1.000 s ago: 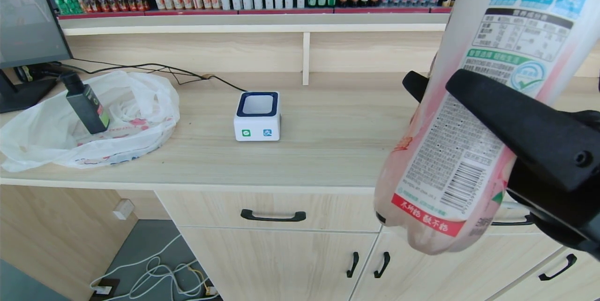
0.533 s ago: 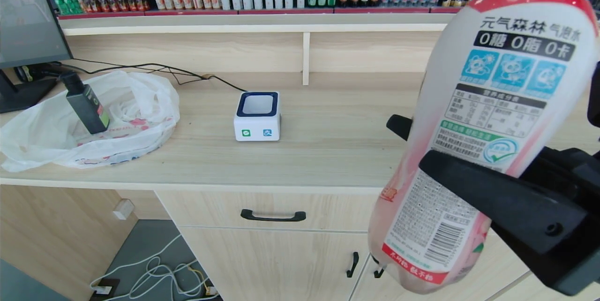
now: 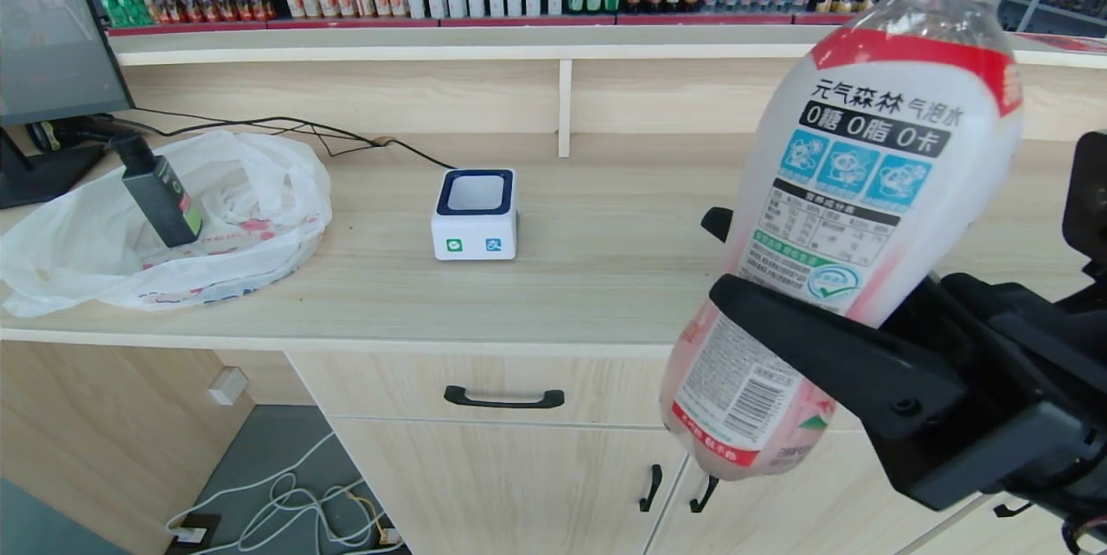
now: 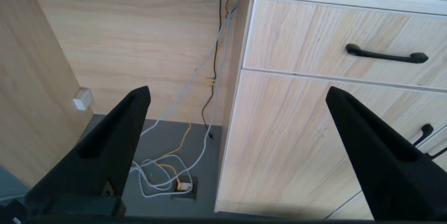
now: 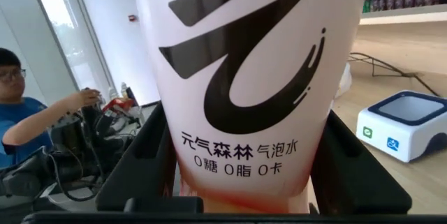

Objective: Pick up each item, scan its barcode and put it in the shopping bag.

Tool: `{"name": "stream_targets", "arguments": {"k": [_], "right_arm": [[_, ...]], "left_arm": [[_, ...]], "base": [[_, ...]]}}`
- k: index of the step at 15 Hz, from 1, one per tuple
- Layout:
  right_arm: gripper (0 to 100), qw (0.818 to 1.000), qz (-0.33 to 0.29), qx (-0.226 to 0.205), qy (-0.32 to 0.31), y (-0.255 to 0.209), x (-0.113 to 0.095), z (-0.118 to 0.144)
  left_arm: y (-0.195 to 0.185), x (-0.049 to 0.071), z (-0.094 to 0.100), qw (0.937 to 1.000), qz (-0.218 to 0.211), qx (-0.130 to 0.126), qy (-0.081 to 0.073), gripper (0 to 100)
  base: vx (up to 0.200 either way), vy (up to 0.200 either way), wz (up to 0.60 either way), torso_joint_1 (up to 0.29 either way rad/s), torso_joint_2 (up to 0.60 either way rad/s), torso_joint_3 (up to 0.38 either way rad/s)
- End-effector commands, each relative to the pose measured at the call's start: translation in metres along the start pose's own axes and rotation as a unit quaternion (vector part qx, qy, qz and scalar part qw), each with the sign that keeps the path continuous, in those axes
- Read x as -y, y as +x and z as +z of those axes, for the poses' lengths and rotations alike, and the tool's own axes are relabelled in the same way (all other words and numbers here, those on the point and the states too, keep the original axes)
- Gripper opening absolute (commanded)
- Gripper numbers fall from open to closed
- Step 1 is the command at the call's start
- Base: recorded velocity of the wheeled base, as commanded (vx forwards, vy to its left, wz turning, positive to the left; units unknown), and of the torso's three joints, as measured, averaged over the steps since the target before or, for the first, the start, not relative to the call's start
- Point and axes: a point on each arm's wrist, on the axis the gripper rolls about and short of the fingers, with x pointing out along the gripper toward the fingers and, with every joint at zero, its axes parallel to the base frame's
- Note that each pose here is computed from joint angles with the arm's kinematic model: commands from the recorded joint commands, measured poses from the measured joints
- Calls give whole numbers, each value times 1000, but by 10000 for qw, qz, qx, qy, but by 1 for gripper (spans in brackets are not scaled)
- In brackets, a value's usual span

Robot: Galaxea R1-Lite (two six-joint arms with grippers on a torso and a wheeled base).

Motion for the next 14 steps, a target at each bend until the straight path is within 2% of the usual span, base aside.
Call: {"name": "stream_targets", "arguments": {"k": [1,6,7,8,10,14], "right_arm": [[0,9997,-223,-57,-87,5,7,-8],[0,9847,-1440,20,-978,9,23,-11],[0,9741,-1818,25,-1343,7,28,-8],[0,9705,-1860,56,-1530,7,29,-5],[0,9473,-2375,56,-2151,-5,49,4],[0,9464,-2515,-66,-2025,-19,47,2]], "left_arm": [[0,0,0,10000,1,1,-1,100],[0,0,0,10000,1,1,-1,100],[0,0,0,10000,1,1,-1,100],[0,0,0,10000,1,1,-1,100],[0,0,0,10000,1,1,-1,100],[0,0,0,10000,1,1,-1,100]], "base": [[0,0,0,0,0,0],[0,0,0,0,0,0],[0,0,0,0,0,0],[0,0,0,0,0,0],[0,0,0,0,0,0],[0,0,0,0,0,0]]}}
